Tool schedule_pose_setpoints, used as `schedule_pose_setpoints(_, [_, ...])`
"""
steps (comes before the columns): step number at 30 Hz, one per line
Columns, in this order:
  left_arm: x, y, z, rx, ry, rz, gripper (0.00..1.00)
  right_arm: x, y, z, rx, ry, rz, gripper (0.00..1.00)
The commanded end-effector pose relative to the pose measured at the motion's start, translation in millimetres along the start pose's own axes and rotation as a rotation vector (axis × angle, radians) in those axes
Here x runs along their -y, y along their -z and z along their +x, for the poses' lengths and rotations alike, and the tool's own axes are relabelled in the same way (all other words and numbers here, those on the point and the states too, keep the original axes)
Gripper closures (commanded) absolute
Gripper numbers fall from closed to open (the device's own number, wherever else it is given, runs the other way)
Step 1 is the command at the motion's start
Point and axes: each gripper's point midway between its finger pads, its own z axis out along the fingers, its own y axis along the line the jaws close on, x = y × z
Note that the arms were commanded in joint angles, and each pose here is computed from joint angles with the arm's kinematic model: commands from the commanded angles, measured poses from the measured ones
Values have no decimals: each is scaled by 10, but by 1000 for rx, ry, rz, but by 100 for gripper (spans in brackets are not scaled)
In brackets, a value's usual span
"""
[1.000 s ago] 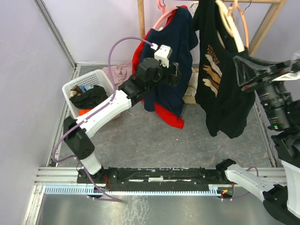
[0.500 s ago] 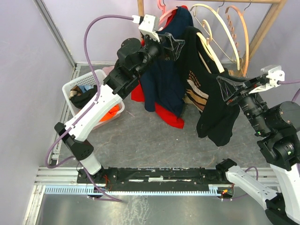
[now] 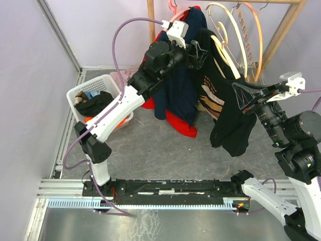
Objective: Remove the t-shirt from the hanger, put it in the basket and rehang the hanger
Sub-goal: Remove the T-shirt from the clothesline.
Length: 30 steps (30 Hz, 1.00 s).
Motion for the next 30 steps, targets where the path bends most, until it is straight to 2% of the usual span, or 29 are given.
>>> schedule_pose_setpoints(1, [223, 36, -355, 92, 52, 73, 17, -44, 36, -391, 142, -12, -19, 99])
schedule_pose_setpoints(17, [422, 200, -518, 157, 90, 162, 17, -33, 10, -301, 120, -14, -13, 99])
schedule_pose_setpoints(26, [355, 47, -456, 153, 91, 128, 17, -51, 3, -281, 116, -23, -22, 99])
schedule_pose_setpoints(30, [304, -36, -476, 167, 89, 98, 22, -67, 5, -264, 114, -32, -30, 99])
